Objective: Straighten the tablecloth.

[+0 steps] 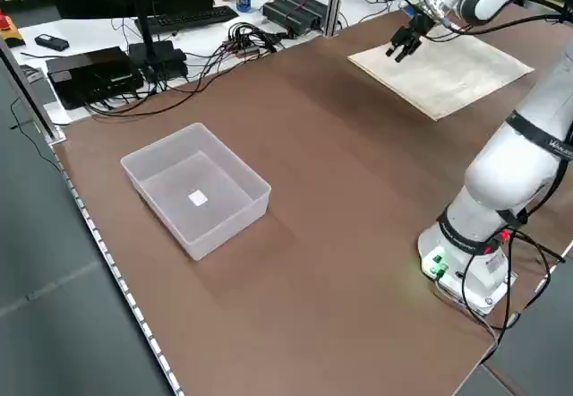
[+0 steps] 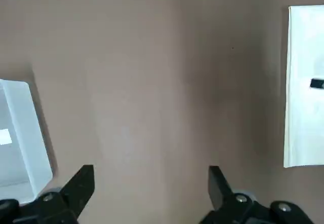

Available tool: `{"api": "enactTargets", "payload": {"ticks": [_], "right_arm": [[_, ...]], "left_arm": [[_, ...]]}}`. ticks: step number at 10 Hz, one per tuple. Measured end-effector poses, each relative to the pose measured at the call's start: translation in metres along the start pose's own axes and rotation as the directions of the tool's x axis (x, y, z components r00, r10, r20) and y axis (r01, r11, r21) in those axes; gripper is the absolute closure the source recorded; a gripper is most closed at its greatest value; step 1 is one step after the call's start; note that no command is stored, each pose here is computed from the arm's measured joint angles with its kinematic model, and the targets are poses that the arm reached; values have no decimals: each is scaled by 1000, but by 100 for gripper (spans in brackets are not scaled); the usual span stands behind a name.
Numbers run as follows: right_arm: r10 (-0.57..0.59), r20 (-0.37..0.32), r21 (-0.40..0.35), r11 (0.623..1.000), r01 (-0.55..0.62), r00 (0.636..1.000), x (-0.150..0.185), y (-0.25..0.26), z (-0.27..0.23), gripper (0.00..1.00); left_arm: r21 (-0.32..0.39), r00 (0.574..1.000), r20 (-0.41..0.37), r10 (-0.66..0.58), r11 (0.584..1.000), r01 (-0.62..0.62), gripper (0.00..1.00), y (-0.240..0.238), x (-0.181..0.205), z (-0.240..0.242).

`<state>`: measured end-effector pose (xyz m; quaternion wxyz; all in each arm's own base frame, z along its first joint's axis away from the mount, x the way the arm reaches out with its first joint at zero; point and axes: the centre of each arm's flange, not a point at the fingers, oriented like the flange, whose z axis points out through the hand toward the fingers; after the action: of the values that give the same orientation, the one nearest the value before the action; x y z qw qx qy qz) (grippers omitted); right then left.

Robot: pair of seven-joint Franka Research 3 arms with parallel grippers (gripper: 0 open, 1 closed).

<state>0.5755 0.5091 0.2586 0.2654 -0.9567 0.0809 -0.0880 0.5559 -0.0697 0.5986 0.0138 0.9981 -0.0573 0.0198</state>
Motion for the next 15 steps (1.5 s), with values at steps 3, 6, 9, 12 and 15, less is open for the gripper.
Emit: {"api": "enactTargets", "payload": {"ticks": [3,6,9,12,15], "right_arm": [[-8,-11,-78,997,7,1000,68,46,-45,0],[-140,94,-214,964,157,986,130,94,-138,0],[-143,209,-315,927,205,968,173,159,-243,0],[-140,189,-375,904,204,972,195,203,-341,0],[-138,168,-472,858,203,976,187,239,-441,0]], "left_arm": [[0,1000,0,0,1000,0,1,0,0,0],[0,1000,-1,0,1000,0,1,0,0,0],[0,1000,0,0,1000,0,1,0,0,0],[0,1000,-1,0,1000,0,1,0,1,0],[0,1000,-2,0,1000,0,1,0,1,0]]}}
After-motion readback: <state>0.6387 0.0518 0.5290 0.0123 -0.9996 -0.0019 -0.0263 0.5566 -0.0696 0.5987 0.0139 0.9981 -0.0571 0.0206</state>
